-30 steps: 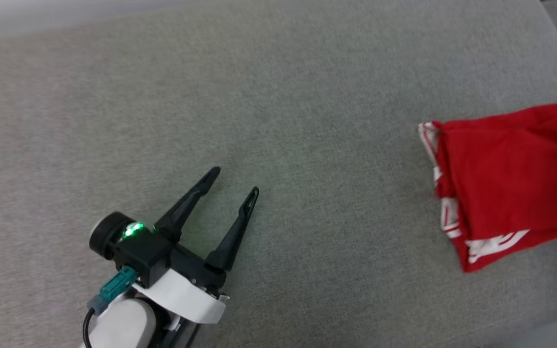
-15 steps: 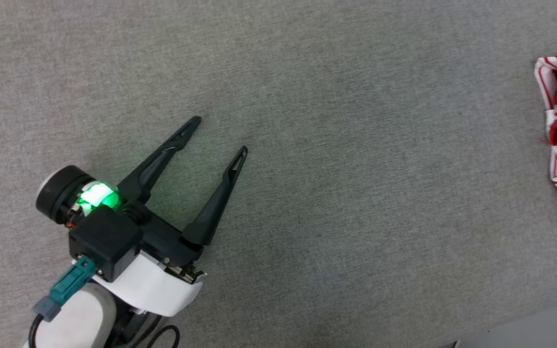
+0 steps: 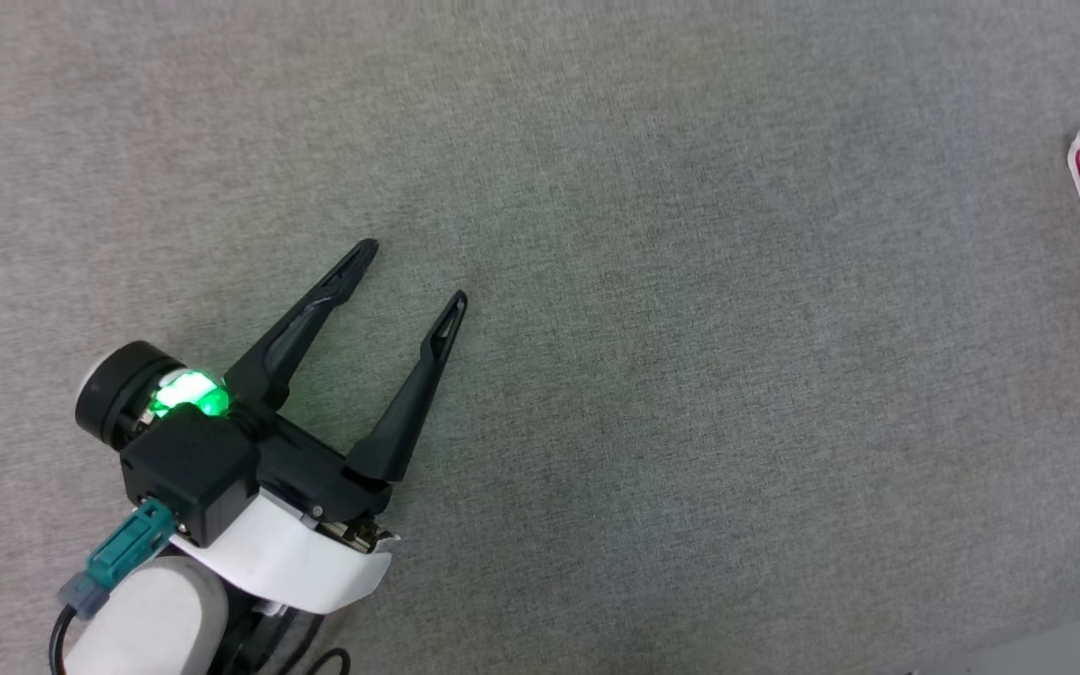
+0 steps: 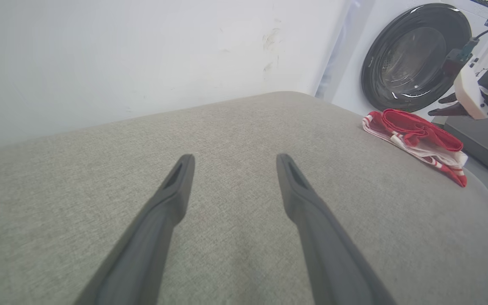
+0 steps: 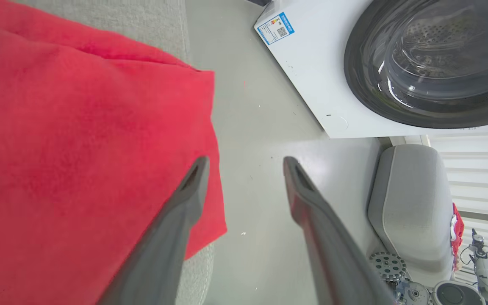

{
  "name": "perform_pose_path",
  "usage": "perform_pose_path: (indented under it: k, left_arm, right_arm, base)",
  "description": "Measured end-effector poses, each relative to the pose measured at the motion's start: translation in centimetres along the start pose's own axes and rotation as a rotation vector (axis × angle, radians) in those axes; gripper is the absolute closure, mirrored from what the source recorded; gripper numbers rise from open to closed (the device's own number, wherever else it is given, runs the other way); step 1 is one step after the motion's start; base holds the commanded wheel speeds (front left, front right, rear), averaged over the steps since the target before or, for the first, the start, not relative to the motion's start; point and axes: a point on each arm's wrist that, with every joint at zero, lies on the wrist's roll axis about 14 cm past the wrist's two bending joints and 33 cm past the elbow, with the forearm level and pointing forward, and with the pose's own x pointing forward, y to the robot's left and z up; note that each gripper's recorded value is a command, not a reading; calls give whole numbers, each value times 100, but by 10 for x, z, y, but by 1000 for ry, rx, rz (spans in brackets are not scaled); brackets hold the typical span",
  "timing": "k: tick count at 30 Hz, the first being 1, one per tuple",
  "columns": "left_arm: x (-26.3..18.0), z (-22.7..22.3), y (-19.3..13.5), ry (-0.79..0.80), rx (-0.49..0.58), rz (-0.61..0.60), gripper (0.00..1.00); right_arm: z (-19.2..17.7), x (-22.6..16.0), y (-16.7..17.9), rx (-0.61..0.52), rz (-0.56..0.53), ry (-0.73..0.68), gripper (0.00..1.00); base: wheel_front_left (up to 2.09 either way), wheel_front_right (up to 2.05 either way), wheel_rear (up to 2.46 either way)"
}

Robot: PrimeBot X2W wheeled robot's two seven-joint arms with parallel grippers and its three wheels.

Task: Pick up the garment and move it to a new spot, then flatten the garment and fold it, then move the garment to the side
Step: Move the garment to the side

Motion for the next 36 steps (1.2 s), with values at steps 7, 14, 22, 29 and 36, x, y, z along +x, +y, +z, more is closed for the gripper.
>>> perform_pose_path:
  k: [7, 14, 22, 29, 36]
  left_arm:
    - [-11, 17, 0, -46, 2, 63, 0]
    - [-40, 39, 11, -86, 14, 195, 0]
    - [-86, 69, 21, -136, 49, 365, 0]
    - [-126, 84, 23, -171, 52, 480, 0]
    - [-156, 89, 19, -184, 71, 545, 0]
  right_arm:
    - [24, -16, -16, 36, -14, -96, 0]
    - [89, -55, -14, 207, 52, -358, 0]
    - [169, -146, 32, 470, 309, -742, 0]
    - [196, -234, 77, 583, 495, -1015, 0]
    - [175, -282, 123, 636, 608, -1083, 0]
  base:
    - [0, 0, 0]
    - [0, 0, 0]
    - [0, 0, 0]
    - [0, 0, 0]
    - [0, 0, 0]
